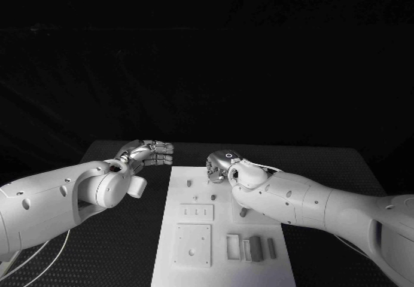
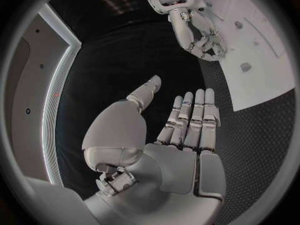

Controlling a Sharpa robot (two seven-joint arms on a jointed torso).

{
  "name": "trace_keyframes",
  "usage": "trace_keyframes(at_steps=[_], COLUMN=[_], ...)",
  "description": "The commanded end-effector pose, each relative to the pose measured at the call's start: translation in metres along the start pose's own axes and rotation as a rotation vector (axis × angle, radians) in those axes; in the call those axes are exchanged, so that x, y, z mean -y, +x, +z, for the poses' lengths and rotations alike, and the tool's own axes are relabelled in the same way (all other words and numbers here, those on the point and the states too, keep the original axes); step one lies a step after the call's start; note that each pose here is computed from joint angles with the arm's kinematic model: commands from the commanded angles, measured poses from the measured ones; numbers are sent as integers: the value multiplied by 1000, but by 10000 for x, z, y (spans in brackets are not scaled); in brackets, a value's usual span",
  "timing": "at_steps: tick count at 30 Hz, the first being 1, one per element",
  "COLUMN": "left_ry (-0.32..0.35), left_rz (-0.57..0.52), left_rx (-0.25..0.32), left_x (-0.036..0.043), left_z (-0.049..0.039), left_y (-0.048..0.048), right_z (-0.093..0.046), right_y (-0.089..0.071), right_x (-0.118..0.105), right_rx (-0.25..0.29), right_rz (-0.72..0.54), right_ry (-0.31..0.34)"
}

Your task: Assemble the parts on the task board

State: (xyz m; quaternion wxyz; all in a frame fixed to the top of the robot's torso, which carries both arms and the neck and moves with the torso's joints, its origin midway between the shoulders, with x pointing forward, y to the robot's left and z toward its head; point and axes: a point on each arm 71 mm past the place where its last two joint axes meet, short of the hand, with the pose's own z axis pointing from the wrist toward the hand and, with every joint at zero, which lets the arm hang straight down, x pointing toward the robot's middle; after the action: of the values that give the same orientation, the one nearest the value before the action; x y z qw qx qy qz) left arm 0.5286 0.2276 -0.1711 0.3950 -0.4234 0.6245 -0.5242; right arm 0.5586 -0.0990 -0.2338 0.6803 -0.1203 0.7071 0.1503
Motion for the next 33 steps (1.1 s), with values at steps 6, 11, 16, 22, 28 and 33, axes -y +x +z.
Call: trace_keyframes(at_steps=[6,11,16,22,28,33], left_ry=[5,7,6,6,6,5], left_rz=[-3,-2,-2,-2,-2,-1], left_rx=[-18,-13,-15,-12,-11,-10], left_x=[17,19,18,17,17,16], left_z=[11,16,16,16,13,13], left_y=[17,10,13,0,-4,-7], right_z=[-23,-21,-20,-25,-29,-29], right_y=[39,35,34,24,17,11], right_x=[4,-2,-2,-11,-5,3], right_rx=[-19,-14,-11,1,10,18], right_rz=[12,19,24,31,36,40], right_ry=[-13,-16,-15,-18,-17,-15])
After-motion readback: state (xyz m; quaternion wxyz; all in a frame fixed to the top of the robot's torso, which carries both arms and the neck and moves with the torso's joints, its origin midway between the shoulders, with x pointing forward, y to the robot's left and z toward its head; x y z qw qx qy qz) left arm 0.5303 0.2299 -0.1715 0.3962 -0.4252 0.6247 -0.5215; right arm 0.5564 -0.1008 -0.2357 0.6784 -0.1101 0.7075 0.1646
